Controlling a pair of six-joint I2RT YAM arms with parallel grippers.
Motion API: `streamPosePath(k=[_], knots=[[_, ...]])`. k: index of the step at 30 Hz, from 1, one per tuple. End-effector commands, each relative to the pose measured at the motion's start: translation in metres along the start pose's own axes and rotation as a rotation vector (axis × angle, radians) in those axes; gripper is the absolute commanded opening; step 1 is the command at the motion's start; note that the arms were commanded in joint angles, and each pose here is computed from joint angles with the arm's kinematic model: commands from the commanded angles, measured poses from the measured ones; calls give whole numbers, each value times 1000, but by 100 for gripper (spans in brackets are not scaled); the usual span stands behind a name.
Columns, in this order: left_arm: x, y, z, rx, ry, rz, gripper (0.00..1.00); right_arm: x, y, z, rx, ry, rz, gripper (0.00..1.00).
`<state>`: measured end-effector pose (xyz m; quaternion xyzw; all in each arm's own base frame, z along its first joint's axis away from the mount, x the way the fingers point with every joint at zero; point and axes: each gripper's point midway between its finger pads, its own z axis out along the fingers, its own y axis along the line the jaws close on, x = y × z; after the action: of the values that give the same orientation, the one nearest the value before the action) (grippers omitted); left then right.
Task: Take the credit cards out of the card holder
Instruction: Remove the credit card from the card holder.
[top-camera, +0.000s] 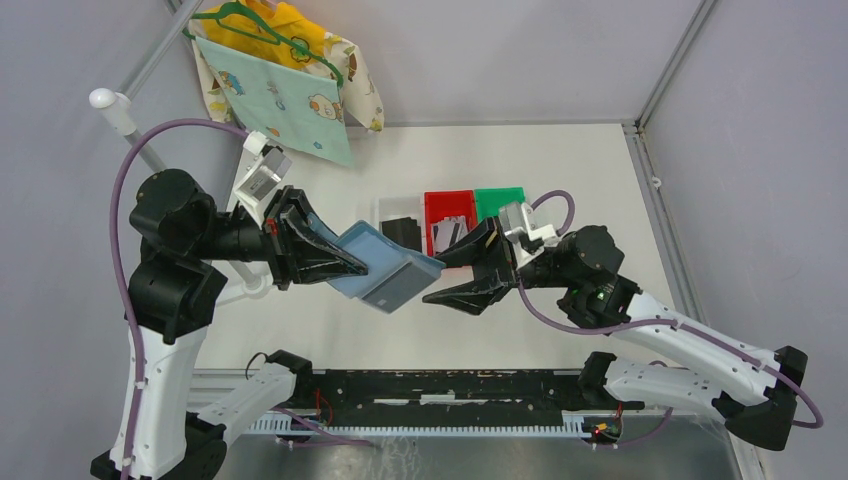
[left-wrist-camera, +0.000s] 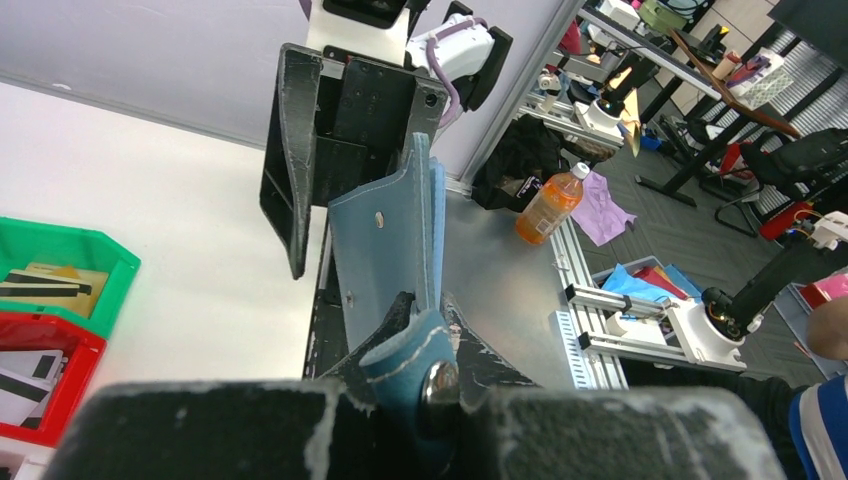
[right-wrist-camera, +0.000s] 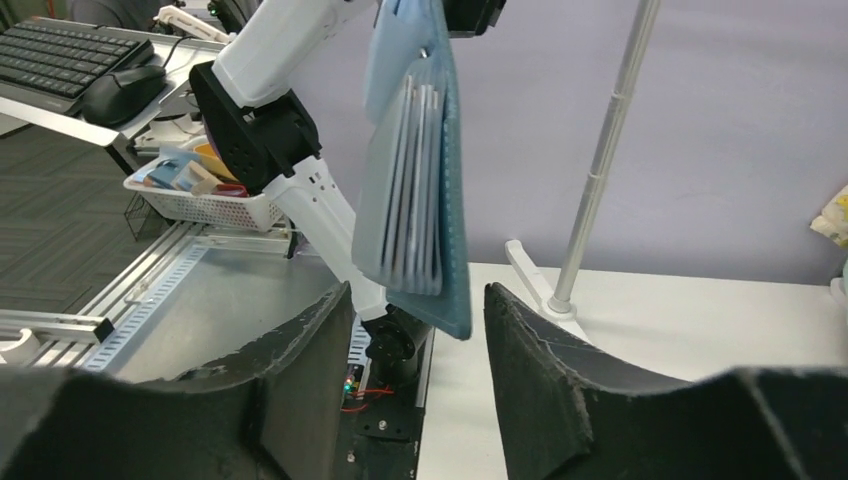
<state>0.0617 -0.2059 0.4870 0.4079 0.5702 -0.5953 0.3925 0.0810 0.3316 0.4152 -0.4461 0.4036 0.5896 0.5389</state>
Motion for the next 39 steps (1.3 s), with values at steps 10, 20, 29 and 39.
streamPosePath(k=[10, 20, 29, 39], knots=[[-13, -11, -1, 14, -23, 46, 4, -32, 20, 5, -108, -102, -12, 32], [-15, -13, -1, 16, -24, 45, 4, -27, 27, -2, -126, -98, -23, 35], [-15, -12, -1, 15, -26, 45, 4, -23, 26, -2, -122, -105, -10, 36], [-13, -10, -1, 13, -25, 43, 4, -29, 23, 3, -117, -125, 10, 28]])
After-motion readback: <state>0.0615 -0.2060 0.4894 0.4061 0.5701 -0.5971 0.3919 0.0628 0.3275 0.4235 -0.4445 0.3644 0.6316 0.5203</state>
